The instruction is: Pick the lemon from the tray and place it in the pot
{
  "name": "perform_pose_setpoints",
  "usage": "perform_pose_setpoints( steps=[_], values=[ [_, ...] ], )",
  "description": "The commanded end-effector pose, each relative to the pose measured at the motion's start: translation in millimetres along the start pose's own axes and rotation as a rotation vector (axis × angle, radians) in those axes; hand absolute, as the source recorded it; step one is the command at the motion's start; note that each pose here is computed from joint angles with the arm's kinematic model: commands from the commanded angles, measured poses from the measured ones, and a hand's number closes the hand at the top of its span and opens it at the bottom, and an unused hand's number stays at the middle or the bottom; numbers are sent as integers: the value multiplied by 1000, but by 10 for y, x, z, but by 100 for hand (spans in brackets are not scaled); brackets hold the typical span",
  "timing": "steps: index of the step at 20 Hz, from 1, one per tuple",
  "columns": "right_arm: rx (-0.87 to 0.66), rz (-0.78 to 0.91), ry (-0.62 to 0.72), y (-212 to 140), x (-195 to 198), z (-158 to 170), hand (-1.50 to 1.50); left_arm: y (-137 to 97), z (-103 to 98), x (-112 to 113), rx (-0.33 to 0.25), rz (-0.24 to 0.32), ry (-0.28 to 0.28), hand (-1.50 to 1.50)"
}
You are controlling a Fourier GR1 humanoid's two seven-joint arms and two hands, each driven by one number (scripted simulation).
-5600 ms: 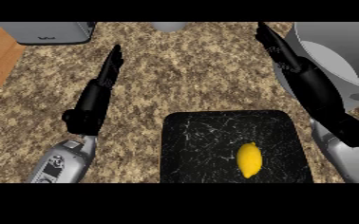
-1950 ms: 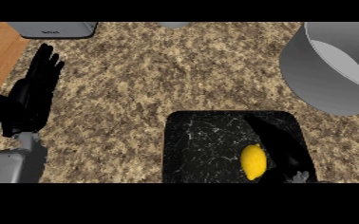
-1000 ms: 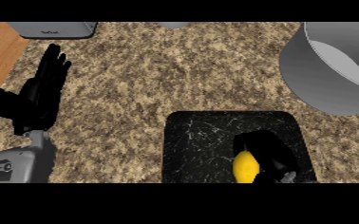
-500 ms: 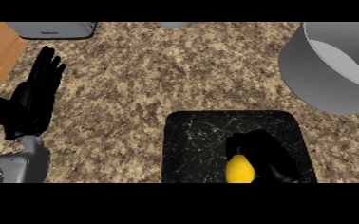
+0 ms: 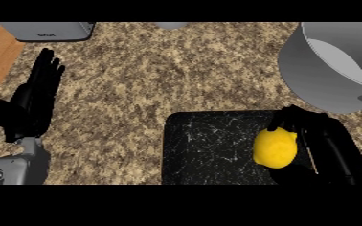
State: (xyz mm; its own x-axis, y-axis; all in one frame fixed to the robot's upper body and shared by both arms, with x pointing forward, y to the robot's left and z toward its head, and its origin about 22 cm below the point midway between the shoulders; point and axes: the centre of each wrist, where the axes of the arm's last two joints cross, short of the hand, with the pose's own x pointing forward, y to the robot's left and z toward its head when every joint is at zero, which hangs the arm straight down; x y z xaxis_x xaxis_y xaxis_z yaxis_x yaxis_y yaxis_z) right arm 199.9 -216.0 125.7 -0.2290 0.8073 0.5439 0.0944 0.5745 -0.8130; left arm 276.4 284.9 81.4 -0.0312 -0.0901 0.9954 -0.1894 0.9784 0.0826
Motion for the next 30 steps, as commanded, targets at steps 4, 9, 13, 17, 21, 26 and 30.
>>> perform_pose_setpoints(
  steps=[4, 9, 13, 17, 21, 26, 30],
  values=[
    [-273, -19, 83, -594, -290, -155, 150, -60, -51, 46, -14, 2, -28, 0],
    [-293, -48, 145, -795, -531, -257, 150, -43, -156, -59, -9, 20, -3, 0],
    [-334, -128, 164, -997, -1007, -455, 150, -201, -32, 7, -17, -8, -2, 0],
    [-309, -129, 200, -1031, -1189, -815, 150, -74, -94, -32, -29, 10, -13, 0],
    [-319, -178, 216, -915, -1549, -804, 150, -91, -60, 105, -15, -3, -16, 0],
    [-403, 228, 248, -1074, -1708, -935, 150, -163, -25, 17, -48, 20, -8, 0],
    [-408, 337, 299, -928, -2038, -1019, 150, -231, -36, -28, -36, -1, -17, 0]
  ],
)
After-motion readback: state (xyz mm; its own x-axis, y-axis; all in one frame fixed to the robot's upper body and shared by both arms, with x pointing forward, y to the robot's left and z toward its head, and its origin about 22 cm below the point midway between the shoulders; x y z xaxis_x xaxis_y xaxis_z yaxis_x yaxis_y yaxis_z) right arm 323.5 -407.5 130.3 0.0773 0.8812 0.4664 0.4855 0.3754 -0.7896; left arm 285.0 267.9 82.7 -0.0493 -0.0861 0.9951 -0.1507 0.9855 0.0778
